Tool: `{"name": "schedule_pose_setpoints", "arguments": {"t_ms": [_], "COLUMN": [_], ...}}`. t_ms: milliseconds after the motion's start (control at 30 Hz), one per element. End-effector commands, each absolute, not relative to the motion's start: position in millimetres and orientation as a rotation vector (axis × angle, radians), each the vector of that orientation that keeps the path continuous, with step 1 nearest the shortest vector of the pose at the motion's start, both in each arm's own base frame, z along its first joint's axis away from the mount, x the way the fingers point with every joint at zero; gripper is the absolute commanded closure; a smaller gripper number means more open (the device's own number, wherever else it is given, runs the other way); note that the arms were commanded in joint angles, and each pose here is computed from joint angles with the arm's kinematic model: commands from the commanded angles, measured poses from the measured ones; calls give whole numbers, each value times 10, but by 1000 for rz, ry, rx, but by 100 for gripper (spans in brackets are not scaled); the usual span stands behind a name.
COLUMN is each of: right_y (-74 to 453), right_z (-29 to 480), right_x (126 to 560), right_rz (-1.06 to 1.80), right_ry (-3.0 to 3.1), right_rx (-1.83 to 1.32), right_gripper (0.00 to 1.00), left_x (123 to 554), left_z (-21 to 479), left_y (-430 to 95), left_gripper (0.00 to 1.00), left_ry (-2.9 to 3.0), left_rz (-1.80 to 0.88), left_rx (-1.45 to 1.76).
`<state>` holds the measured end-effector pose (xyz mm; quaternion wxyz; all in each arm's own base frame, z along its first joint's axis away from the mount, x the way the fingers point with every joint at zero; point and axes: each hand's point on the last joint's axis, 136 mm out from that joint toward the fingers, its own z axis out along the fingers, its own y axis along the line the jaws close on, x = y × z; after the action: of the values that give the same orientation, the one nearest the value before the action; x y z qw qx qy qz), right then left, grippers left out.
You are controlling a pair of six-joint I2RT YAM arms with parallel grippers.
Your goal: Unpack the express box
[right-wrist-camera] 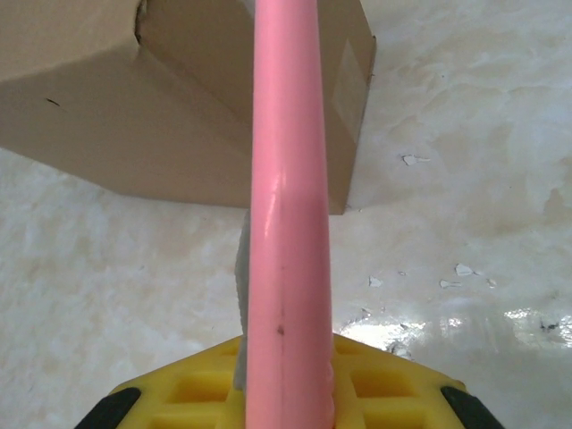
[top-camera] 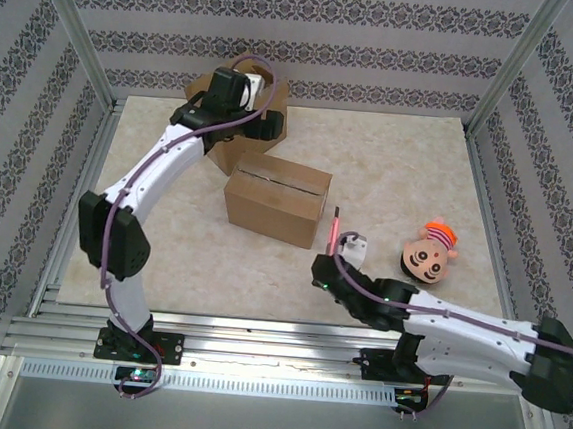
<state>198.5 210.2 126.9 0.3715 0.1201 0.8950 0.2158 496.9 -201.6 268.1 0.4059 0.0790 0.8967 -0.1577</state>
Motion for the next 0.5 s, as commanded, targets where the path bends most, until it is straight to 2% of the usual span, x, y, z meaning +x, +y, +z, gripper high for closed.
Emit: {"name": "schedule_pose_setpoints", "arguments": {"t_ms": [0,233,467], "right_y": [2174,2283,2116], "right_z": [1506,1538,1413], "right_x": [2209,2440,2699], "right_rz": [584,511,459], "right_ry": [2128,2093,2092], "right_rx": [502,544,625], "right_gripper": [100,100,100], "left_x": [4958,5095,5025], "left_z": [2161,1825,1694], "left_y": [-2074,-2112,-2120], "left_gripper": [6,7,8], "left_ry": [2428,2492,2536], "left_rz": [-338,-293,-302], "left_rx": [282,331,360]}}
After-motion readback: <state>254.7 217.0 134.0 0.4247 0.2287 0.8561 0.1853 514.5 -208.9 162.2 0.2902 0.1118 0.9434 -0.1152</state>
